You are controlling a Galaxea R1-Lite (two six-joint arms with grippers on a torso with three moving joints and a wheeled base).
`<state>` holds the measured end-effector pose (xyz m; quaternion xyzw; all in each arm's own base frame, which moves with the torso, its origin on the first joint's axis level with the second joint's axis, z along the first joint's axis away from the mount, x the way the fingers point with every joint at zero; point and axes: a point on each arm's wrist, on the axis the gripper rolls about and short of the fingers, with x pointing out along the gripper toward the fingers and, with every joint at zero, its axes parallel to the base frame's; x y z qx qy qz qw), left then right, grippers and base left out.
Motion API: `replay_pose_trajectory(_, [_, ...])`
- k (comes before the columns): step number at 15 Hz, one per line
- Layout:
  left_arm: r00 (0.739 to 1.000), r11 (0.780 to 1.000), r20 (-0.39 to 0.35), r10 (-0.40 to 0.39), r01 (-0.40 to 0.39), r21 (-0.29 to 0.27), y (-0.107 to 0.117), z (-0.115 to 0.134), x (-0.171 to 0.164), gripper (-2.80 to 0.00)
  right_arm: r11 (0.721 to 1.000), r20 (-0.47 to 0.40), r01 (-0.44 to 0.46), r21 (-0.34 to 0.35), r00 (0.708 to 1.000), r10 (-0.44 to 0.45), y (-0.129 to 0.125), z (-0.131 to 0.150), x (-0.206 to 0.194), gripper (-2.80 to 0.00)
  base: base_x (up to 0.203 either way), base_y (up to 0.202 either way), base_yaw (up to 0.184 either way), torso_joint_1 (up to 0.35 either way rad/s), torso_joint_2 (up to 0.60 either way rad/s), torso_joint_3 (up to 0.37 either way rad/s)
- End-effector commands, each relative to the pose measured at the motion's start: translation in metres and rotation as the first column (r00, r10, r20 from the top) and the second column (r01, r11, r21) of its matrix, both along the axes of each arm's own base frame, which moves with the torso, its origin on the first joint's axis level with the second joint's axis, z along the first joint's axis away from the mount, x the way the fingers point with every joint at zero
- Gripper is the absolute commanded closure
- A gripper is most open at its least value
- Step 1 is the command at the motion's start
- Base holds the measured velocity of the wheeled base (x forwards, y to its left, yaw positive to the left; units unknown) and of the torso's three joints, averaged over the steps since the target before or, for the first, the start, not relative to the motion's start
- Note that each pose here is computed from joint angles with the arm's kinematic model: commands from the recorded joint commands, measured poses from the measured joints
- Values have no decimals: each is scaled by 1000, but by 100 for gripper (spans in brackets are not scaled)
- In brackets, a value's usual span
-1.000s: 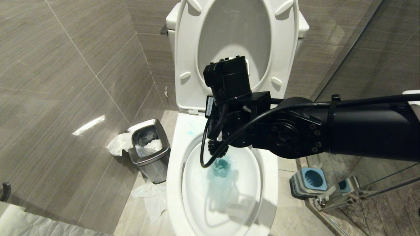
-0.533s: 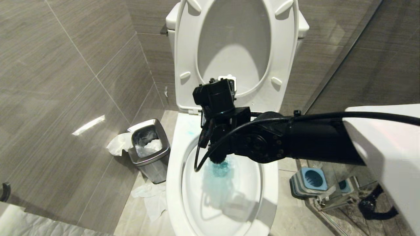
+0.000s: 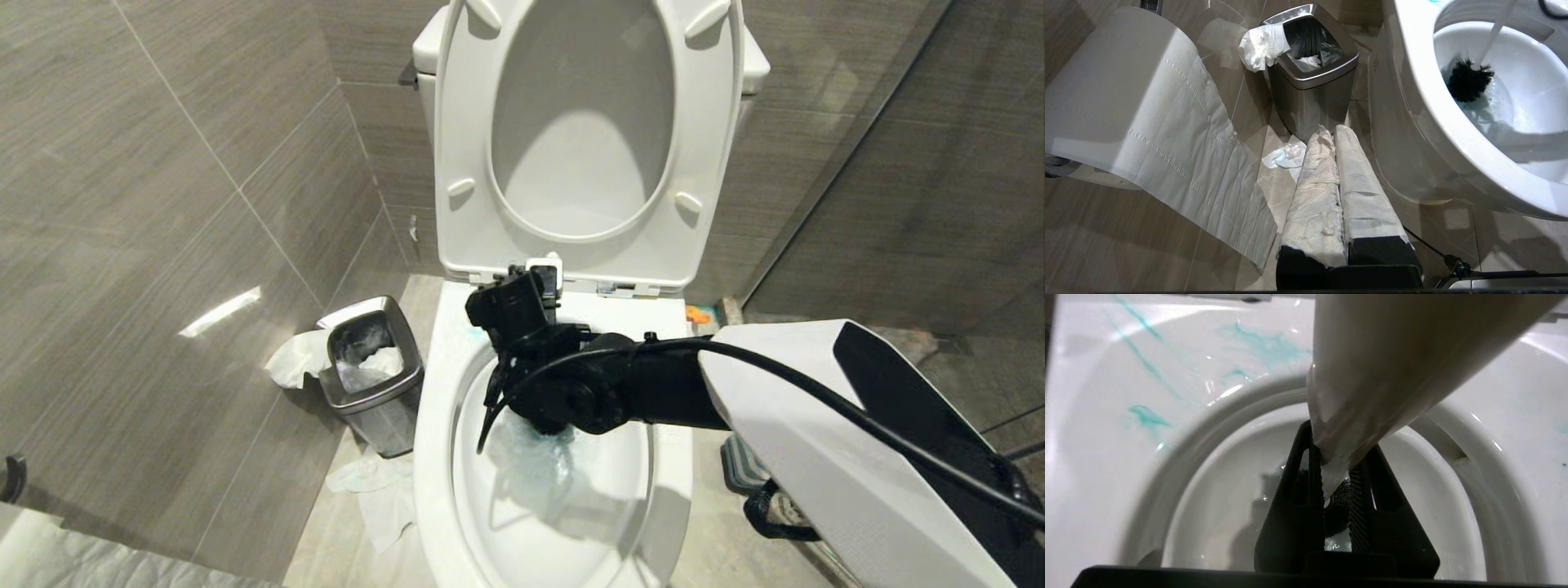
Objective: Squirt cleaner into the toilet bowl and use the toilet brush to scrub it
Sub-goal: Scrub the toilet bowl
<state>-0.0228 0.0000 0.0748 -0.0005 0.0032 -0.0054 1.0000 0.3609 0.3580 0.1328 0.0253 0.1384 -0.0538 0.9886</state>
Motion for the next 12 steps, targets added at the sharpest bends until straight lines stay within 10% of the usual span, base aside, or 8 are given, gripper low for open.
replay_pose_trajectory(1, [1000, 1000, -3, 0, 0, -1, 0, 0, 0, 0, 1000, -20, 14, -22, 1000, -14, 0, -18, 6, 0, 0, 0, 0, 0, 0, 0])
replay_pose_trajectory(4, [1000, 1000, -3, 0, 0, -1, 0, 0, 0, 0, 1000, 8, 19, 9, 1000, -20, -6, 4, 4, 0, 0, 0, 0, 0, 0, 0])
replay_pose_trajectory(12, [1000, 1000, -3, 0, 0, -1, 0, 0, 0, 0, 980, 195, -96, 175, 979, 61, -68, 171, -84, 0, 0, 0, 0, 0, 0, 0])
